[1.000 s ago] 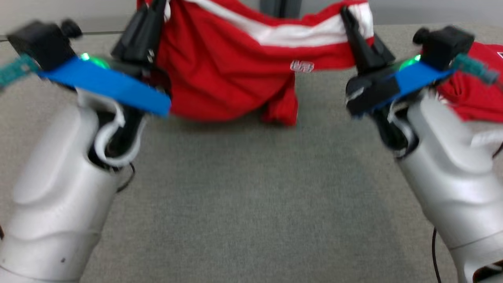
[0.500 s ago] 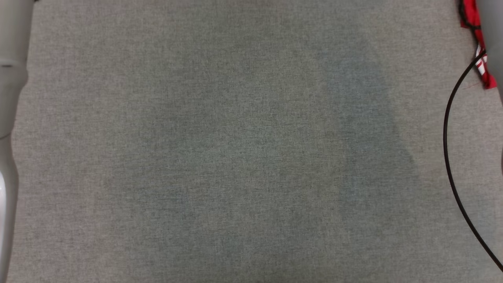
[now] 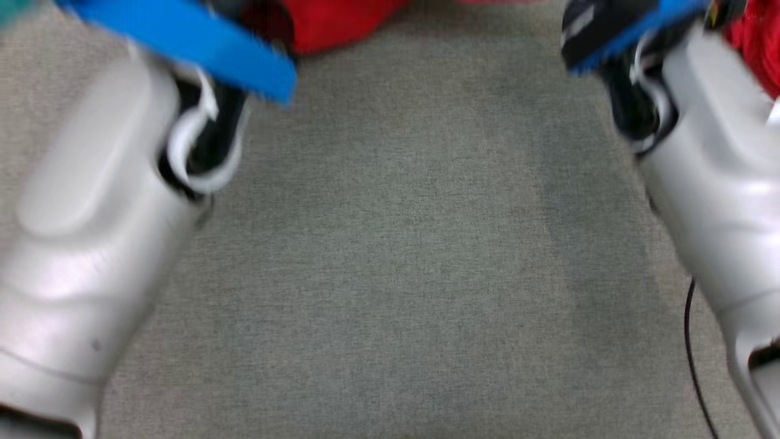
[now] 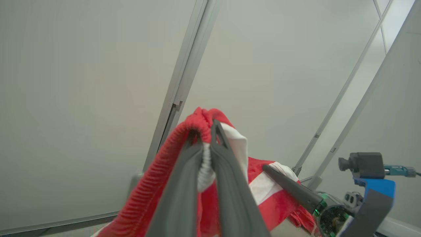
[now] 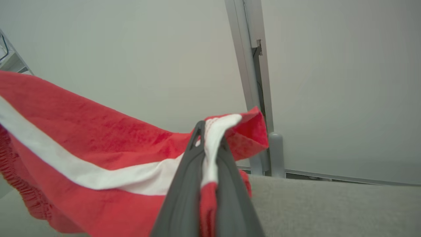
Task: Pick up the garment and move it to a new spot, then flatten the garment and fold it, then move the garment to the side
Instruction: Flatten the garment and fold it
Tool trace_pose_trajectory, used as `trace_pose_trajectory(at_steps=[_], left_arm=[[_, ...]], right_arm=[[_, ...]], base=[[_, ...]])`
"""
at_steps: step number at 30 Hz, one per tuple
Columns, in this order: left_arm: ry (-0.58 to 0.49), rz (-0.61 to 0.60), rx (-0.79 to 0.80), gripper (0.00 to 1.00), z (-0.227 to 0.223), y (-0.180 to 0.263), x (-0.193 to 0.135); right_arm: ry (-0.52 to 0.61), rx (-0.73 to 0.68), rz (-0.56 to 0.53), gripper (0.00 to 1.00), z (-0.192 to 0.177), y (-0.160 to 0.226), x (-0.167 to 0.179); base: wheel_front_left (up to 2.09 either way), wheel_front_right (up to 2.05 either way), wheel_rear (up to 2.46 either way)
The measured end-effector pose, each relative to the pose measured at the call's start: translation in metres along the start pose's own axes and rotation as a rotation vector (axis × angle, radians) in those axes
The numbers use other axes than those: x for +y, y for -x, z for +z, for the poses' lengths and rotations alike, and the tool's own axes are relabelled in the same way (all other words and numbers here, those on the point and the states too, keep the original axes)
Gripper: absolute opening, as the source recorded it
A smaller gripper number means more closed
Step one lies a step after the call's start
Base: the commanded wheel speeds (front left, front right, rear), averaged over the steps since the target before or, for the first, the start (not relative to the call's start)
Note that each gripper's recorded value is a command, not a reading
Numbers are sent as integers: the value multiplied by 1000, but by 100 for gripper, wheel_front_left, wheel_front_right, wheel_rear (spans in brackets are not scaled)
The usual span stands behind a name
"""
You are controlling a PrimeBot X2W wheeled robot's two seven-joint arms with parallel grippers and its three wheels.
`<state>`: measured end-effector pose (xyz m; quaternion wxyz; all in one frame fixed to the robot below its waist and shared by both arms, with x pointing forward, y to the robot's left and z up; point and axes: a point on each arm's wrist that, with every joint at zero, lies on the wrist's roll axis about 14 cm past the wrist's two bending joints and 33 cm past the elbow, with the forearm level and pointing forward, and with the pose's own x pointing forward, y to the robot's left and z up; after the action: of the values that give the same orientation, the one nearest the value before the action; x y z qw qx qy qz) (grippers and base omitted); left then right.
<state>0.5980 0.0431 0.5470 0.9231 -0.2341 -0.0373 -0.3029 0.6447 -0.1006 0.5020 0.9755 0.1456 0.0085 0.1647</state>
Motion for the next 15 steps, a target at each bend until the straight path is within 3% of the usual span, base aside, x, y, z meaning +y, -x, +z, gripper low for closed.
trace_pose_trajectory(at_steps=[8, 15], left_arm=[[80, 68, 125, 0, -64, 84, -23], [89, 109, 272, 0, -105, 173, -61]], right_arm=[[-98, 77, -12, 0, -46, 70, 8], [-162, 165, -83, 0, -78, 166, 5]], base=[[0, 0, 0], [0, 0, 0]])
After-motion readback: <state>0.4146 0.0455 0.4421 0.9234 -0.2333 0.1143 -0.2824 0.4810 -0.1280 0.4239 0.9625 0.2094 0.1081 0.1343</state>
